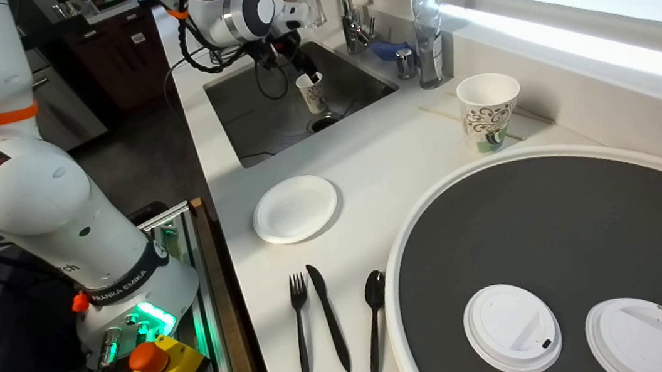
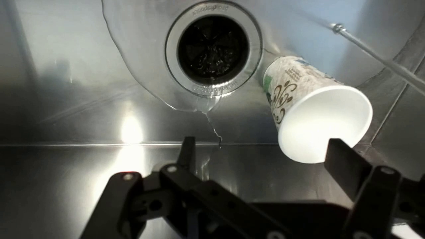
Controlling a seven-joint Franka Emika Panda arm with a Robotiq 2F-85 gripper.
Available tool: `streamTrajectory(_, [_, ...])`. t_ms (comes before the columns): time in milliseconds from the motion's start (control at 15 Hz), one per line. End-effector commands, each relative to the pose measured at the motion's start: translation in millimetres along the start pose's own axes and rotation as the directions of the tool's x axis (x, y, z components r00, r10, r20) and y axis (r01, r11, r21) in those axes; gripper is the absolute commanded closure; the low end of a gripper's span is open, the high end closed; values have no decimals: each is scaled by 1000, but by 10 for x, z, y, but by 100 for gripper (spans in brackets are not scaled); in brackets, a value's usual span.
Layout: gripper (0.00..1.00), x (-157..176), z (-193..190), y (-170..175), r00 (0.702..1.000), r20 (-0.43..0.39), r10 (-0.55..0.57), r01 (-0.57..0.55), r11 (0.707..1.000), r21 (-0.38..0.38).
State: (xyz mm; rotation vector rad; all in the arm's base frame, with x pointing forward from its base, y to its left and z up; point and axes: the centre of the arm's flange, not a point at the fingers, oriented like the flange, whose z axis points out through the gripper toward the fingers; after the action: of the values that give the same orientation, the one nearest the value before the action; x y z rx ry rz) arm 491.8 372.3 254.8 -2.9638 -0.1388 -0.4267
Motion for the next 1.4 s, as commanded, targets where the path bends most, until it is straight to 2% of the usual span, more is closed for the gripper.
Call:
streamTrajectory(0, [0, -33, 87, -107, 1000, -1, 0, 0, 1000, -2])
streamTrajectory(667, [0, -192, 223, -302, 1000, 18, -5, 5, 1000, 8])
streamTrajectory(1333, [0, -183, 462, -352, 990, -13, 139, -140, 989, -44])
